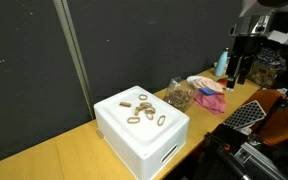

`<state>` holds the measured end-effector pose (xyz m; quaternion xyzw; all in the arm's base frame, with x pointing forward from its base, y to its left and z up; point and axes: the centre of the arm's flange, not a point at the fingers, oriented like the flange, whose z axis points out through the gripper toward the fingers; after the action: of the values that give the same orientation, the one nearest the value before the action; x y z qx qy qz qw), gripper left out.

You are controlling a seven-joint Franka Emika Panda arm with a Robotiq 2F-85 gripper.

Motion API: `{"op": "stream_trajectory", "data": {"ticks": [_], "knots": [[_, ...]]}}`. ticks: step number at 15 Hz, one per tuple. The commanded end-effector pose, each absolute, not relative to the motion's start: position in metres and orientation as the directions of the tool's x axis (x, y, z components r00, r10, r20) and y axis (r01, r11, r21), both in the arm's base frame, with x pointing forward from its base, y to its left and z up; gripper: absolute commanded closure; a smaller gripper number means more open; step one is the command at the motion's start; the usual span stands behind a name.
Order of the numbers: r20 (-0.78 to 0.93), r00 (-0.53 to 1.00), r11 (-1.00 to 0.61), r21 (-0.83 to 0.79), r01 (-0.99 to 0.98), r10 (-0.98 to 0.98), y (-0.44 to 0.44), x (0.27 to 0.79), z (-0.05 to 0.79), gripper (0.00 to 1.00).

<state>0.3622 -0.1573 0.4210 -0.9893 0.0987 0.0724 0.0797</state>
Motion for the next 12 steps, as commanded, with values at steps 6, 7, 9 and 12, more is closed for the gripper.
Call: {"op": "stream_trajectory", "data": {"ticks": [6,7,9,12], "knots": [[-0.159,0.97,-0.968,-0.143,-0.207,-0.184,-0.157,0.362,0.421,0.0],[-0.141,0.973,-0.969,-0.14,-0.205,-0.185,-0.157,0.367,0.419,0.0],[-0.09,0.981,-0.97,-0.155,-0.185,-0.173,-0.147,0.384,0.418,0.0],[0.004,0.994,-0.977,-0.182,-0.11,-0.112,-0.13,0.414,0.417,0.0]]}}
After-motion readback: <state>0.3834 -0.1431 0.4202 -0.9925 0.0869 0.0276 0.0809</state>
